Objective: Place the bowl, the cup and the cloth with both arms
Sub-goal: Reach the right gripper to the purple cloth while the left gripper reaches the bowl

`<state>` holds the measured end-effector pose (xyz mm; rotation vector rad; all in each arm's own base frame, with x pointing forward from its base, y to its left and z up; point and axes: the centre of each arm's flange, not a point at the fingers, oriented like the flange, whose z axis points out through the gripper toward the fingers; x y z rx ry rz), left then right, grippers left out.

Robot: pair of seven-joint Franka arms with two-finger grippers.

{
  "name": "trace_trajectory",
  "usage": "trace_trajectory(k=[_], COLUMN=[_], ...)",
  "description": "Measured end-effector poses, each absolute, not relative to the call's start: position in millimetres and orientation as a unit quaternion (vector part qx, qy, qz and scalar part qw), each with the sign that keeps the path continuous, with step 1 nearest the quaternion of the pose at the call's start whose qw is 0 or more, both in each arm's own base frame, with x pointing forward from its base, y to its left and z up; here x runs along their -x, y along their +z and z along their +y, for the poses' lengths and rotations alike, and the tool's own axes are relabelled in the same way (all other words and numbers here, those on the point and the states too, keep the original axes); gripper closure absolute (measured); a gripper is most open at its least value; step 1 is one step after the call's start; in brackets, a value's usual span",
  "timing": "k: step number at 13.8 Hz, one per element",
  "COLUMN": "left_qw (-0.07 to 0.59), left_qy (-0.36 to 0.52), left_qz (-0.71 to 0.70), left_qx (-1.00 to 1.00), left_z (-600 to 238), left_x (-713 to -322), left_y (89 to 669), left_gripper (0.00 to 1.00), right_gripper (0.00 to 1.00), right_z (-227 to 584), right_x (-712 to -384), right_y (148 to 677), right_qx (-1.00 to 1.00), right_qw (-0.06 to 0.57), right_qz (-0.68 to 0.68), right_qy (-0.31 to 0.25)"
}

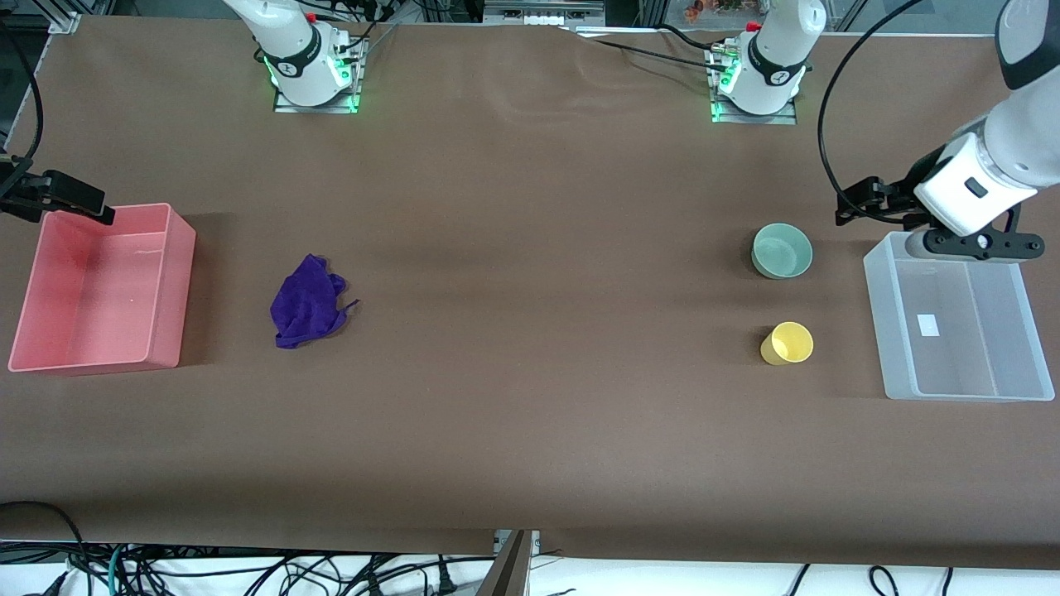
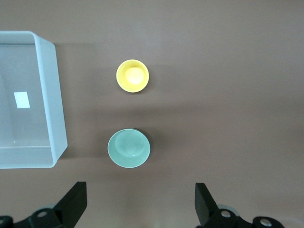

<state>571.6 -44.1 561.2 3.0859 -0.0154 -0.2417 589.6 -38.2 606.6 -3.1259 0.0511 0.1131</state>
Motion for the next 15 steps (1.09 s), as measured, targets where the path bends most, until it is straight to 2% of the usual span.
trace_trajectory(k=[6,11,15], left_qw=[0.016,-0.006,-0.005], left_qy=[-0.172,-0.168,-0.139], left_qz=[0.013,-0.001,-0.046], left_qx=[-0.985,-0.986,-0.989], left_z=[-12.4,-16.2,-18.3], left_x=[-573.2,-587.1,-580.1], left_y=[505.9,449.3,371.9], left_gripper=[0.00,0.00,0.00], right_gripper=[0.00,0.00,0.00], right_z=[-32.3,15.3,33.0], right_x=[-596.1,-612.7,-615.8], right_y=[590.7,473.9,375.1], right_qx=[0.999,0.999,0.998], right_qw=[0.007,0.013,0.020], right_qz=[0.011,-0.030,-0.043], right_qy=[0.030,0.016,0.040])
